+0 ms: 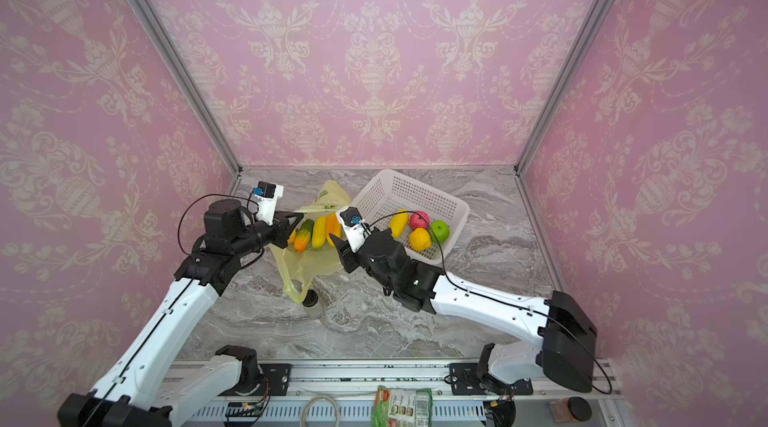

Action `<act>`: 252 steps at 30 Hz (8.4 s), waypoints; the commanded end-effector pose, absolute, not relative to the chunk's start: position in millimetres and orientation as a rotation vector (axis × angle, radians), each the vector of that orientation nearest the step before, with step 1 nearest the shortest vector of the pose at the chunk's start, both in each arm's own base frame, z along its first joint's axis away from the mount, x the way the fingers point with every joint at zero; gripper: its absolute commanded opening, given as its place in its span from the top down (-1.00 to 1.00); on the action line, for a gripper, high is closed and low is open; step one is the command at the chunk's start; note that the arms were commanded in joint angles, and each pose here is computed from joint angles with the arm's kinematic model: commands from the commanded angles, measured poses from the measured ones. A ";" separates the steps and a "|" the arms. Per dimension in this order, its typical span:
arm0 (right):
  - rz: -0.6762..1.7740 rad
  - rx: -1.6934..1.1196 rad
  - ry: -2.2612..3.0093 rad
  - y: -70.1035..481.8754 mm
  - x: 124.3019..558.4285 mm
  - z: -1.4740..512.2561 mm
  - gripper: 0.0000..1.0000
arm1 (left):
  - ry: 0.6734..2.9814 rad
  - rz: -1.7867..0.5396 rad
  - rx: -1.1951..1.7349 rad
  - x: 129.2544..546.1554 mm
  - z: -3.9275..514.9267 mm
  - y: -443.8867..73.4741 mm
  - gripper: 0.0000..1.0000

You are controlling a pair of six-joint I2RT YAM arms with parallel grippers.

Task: Untie the knot of the plastic bag and take out the fruit
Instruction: 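Release the bag rim and move the right gripper over the bag opening, then reach the right gripper into the bag and grasp the orange papaya, then lift the orange papaya out of the bag toward the basket, then lower the papaya into the basket and open the right gripper, then move the right gripper back over the bag opening, then reach the right gripper into the bag and grasp the yellow elongated fruit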

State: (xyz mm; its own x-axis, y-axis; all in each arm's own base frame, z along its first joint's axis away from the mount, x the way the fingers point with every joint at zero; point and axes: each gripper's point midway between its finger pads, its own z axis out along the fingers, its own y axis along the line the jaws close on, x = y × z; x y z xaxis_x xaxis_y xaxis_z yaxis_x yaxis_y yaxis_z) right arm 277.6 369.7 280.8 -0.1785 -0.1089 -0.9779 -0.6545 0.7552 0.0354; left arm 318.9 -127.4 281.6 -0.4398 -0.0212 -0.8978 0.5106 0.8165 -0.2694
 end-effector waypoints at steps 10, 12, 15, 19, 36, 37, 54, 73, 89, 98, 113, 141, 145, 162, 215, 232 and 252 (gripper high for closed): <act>0.386 -0.682 1.918 431.2 315.9 172.8 0.20 | 1.940 -0.681 0.383 316.2 285.8 -131.9 1.00; 0.346 -0.681 1.943 434.9 323.6 161.5 0.18 | 1.941 -0.675 0.381 316.3 285.5 -131.0 1.00; 0.282 -0.665 1.999 437.9 338.6 142.9 0.14 | 1.939 -0.674 0.384 316.1 286.4 -131.0 1.00; 0.274 -0.667 2.042 447.0 347.1 123.3 0.13 | 1.936 -0.679 0.386 315.8 287.1 -131.8 1.00; 0.092 -0.464 2.219 415.5 405.0 68.1 -0.26 | 1.930 -0.700 0.387 315.4 288.0 -133.9 1.00; 0.084 -0.463 2.222 415.3 406.0 65.5 -0.29 | 1.932 -0.703 0.387 315.4 287.3 -134.2 1.00; 0.038 -0.516 2.308 430.1 413.5 38.1 -0.16 | 1.930 -0.717 0.389 315.7 287.7 -135.9 1.00; 0.338 -0.537 2.060 411.8 343.3 159.0 0.34 | 1.943 -0.707 0.377 317.4 284.5 -133.7 1.00; 0.665 -0.570 1.701 377.5 261.4 241.1 0.53 | 1.946 -0.707 0.372 318.2 283.7 -132.9 1.00; 0.651 -0.516 1.607 346.5 252.7 257.6 0.66 | 1.950 -0.709 0.372 318.4 282.9 -133.4 1.00; 0.414 0.022 1.527 197.0 282.4 257.6 0.77 | 1.951 -0.715 0.372 318.3 283.1 -133.6 1.00; 0.553 0.326 2.130 175.0 419.5 94.4 0.07 | 1.953 -0.727 0.374 318.8 283.0 -135.0 1.00; 0.558 0.319 2.097 171.5 415.4 100.1 -0.32 | 1.953 -0.729 0.374 318.2 282.7 -135.2 1.00; 0.594 0.206 1.857 159.0 355.5 185.7 -0.64 | 1.948 -0.736 0.375 317.2 284.4 -135.8 1.00; 0.576 -0.536 2.196 486.5 361.5 55.4 -0.83 | 1.945 -0.775 0.374 316.7 284.5 -139.4 1.00; 0.510 -0.295 2.286 472.9 439.6 24.0 -0.86 | 1.941 -0.787 0.377 315.9 285.3 -140.8 1.00; 0.731 -0.407 2.199 475.0 412.6 74.3 0.16 | 1.840 -0.905 0.138 316.5 316.3 -137.4 1.00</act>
